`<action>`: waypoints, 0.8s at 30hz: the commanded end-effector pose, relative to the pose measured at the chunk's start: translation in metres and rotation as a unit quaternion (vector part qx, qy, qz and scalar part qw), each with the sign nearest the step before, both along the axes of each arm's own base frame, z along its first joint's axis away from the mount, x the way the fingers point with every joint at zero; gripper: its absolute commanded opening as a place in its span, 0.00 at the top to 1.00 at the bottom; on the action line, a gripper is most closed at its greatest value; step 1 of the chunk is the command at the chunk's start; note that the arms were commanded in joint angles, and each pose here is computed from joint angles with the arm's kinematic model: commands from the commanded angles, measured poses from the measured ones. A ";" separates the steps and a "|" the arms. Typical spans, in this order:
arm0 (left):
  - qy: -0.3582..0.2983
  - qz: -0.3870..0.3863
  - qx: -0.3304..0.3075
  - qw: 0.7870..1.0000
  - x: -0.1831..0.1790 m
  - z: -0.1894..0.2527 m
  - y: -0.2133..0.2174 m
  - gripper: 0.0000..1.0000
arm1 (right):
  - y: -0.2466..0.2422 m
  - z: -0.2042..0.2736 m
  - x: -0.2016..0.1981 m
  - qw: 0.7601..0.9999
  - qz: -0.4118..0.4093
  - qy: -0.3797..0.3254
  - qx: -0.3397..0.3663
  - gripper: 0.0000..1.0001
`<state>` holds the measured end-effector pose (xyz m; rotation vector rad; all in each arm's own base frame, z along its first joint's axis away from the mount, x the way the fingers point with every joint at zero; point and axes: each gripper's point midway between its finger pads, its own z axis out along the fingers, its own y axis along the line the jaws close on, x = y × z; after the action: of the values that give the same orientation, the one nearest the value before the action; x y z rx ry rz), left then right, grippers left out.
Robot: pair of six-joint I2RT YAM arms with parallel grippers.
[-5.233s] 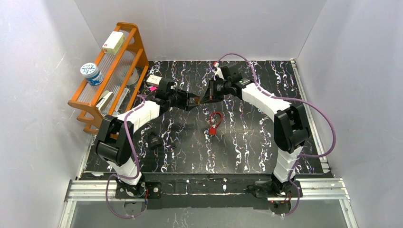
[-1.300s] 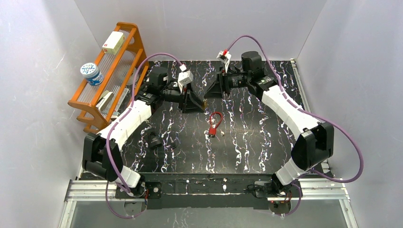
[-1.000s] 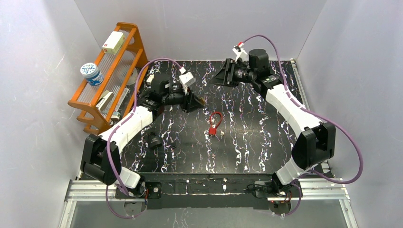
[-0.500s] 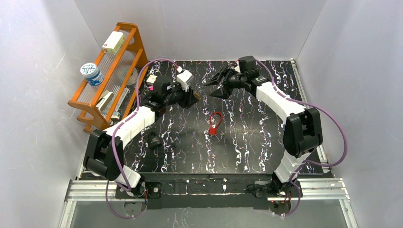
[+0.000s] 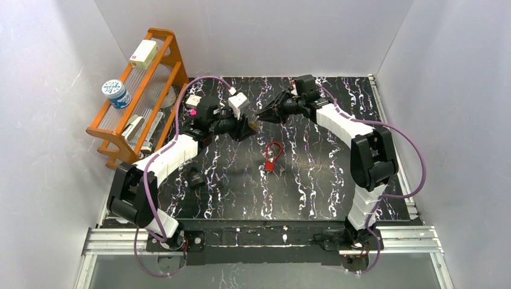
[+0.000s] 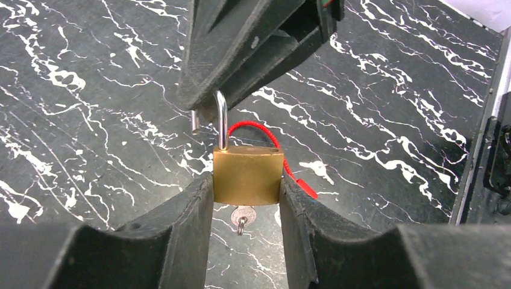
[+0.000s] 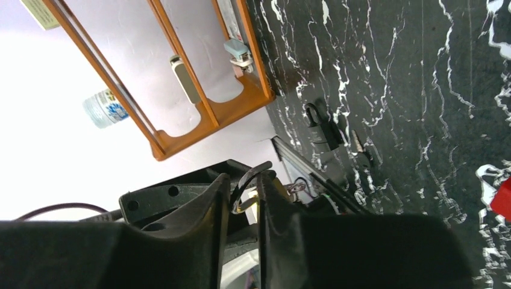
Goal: Unlock with the key
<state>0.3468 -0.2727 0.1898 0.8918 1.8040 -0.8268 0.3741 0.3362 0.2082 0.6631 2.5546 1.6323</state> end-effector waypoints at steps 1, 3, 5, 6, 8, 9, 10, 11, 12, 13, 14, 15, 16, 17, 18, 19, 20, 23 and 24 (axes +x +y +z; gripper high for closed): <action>-0.009 -0.057 -0.031 0.998 -0.013 0.021 -0.015 1.00 | 0.006 0.026 0.013 0.997 0.019 -0.080 0.011 0.75; 0.001 -0.061 -0.028 0.998 -0.016 0.016 -0.015 1.00 | 0.007 0.030 0.014 0.994 0.028 -0.101 0.015 0.82; 0.005 -0.062 -0.027 0.998 -0.017 0.014 -0.015 1.00 | 0.007 0.032 0.014 0.992 0.036 -0.116 0.019 0.83; 0.004 -0.062 -0.027 0.998 -0.016 0.015 -0.015 1.00 | 0.007 0.032 0.015 0.991 0.039 -0.123 0.018 0.82; 0.005 -0.055 -0.023 0.998 -0.013 0.013 -0.014 1.00 | 0.005 0.031 0.016 0.990 0.046 -0.137 0.013 0.72; 0.005 -0.049 -0.020 0.999 -0.011 0.010 -0.013 1.00 | 0.002 0.028 0.018 0.989 0.042 -0.139 0.002 0.62; 0.008 -0.039 -0.012 0.999 -0.007 0.006 -0.012 1.00 | -0.002 0.025 0.021 0.989 0.039 -0.141 -0.007 0.52; 0.011 -0.031 -0.006 0.999 -0.004 0.001 -0.010 1.00 | -0.008 0.020 0.025 0.989 0.034 -0.143 -0.018 0.45; 0.014 -0.025 -0.001 1.000 -0.001 -0.003 -0.009 1.00 | -0.015 0.017 0.028 0.989 0.026 -0.143 -0.029 0.40; 0.019 -0.018 0.004 1.000 0.001 -0.008 -0.008 1.00 | -0.022 0.013 0.031 0.989 0.020 -0.143 -0.035 0.36; 0.025 -0.013 0.007 1.000 0.002 -0.013 -0.008 1.00 | -0.030 0.011 0.034 0.989 0.011 -0.143 -0.041 0.34; 0.033 -0.007 0.009 0.999 0.004 -0.018 -0.007 1.00 | -0.039 0.009 0.037 0.989 0.002 -0.142 -0.047 0.33; 0.043 0.003 0.012 0.999 0.007 -0.023 -0.007 1.00 | -0.048 0.004 0.039 0.989 -0.008 -0.140 -0.055 0.32; 0.054 0.013 0.013 0.998 0.010 -0.027 -0.007 1.00 | -0.060 0.001 0.042 0.988 -0.019 -0.139 -0.063 0.32; 0.070 0.027 0.018 0.997 0.014 -0.034 -0.005 1.00 | -0.068 -0.005 0.043 0.988 -0.027 -0.136 -0.074 0.31; 0.083 0.046 0.022 0.995 0.019 -0.038 -0.004 1.00 | -0.077 -0.009 0.043 0.987 -0.034 -0.132 -0.083 0.32; 0.105 0.070 0.027 0.992 0.025 -0.044 -0.002 1.00 | -0.084 -0.014 0.041 0.987 -0.038 -0.129 -0.090 0.32; 0.154 0.142 0.061 0.976 0.046 -0.065 0.008 1.00 | -0.104 -0.029 0.035 0.985 -0.047 -0.120 -0.119 0.34; 0.162 0.160 0.071 0.971 0.054 -0.069 0.010 1.00 | -0.110 -0.033 0.031 0.983 -0.049 -0.115 -0.132 0.34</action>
<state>0.3709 -0.2721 0.1191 0.7371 2.1251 -0.8021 0.4186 0.2474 0.1728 0.5679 2.4552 1.3475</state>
